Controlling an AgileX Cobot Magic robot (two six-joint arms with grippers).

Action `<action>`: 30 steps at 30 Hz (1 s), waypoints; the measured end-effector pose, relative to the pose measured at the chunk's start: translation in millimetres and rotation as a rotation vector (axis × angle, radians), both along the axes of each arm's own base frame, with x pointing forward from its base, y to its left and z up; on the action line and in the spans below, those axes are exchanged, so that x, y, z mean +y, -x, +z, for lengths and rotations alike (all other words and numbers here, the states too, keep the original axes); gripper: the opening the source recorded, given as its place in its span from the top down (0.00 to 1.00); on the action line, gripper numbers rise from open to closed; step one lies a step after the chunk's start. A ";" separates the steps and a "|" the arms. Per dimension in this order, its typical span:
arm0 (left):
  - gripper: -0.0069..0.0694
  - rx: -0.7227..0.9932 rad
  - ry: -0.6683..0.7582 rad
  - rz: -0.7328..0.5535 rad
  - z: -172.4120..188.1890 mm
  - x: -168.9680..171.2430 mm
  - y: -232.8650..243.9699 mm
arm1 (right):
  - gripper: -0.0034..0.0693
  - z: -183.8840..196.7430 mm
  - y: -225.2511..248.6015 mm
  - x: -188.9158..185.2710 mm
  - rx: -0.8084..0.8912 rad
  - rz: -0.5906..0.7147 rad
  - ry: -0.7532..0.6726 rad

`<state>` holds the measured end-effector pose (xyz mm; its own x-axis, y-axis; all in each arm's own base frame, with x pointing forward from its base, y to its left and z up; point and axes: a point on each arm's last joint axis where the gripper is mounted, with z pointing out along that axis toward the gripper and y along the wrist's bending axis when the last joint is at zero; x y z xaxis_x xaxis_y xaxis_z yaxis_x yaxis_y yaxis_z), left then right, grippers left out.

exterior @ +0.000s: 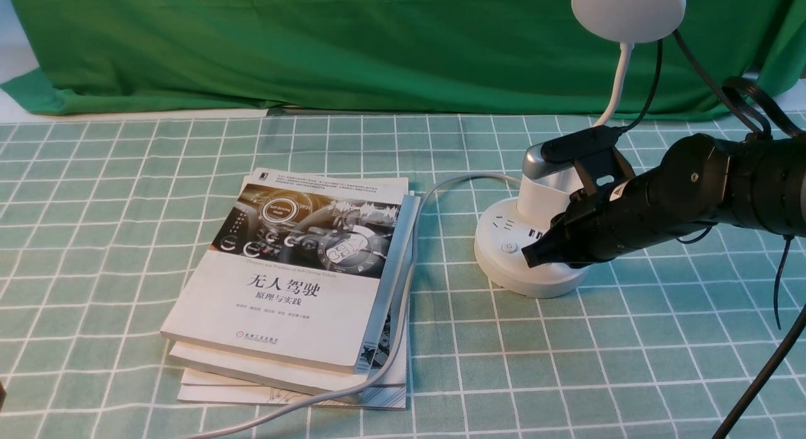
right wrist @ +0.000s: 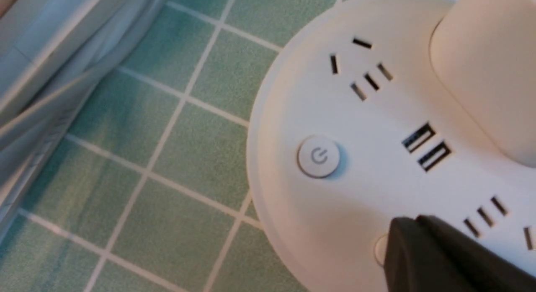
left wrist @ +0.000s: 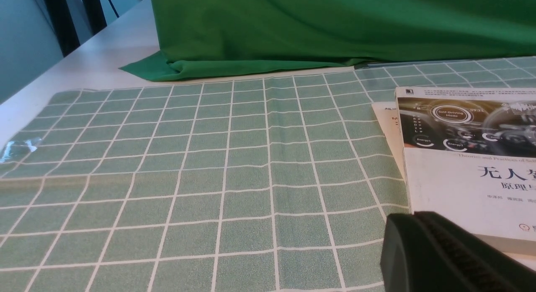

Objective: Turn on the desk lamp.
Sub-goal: Use the right arm to press the button switch on the lamp holder

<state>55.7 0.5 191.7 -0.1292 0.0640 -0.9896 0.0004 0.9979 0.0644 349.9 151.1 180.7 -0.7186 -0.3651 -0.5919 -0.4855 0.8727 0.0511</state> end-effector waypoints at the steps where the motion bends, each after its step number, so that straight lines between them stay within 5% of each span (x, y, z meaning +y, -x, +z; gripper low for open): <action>1: 0.88 0.000 0.000 0.000 0.0 0.0 0.0 | 0.91 0.1 -0.1 0.0 -0.001 0.000 0.000; 30: 0.88 0.000 0.000 0.000 0.0 0.0 0.0 | 0.91 -11.9 -3.7 1.6 0.035 0.015 0.024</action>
<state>55.7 0.5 191.7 -0.1292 0.0640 -0.9896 0.0004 0.9979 0.0644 353.6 152.7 168.7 -0.7330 -0.3896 -0.5576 -0.4969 0.8665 0.0478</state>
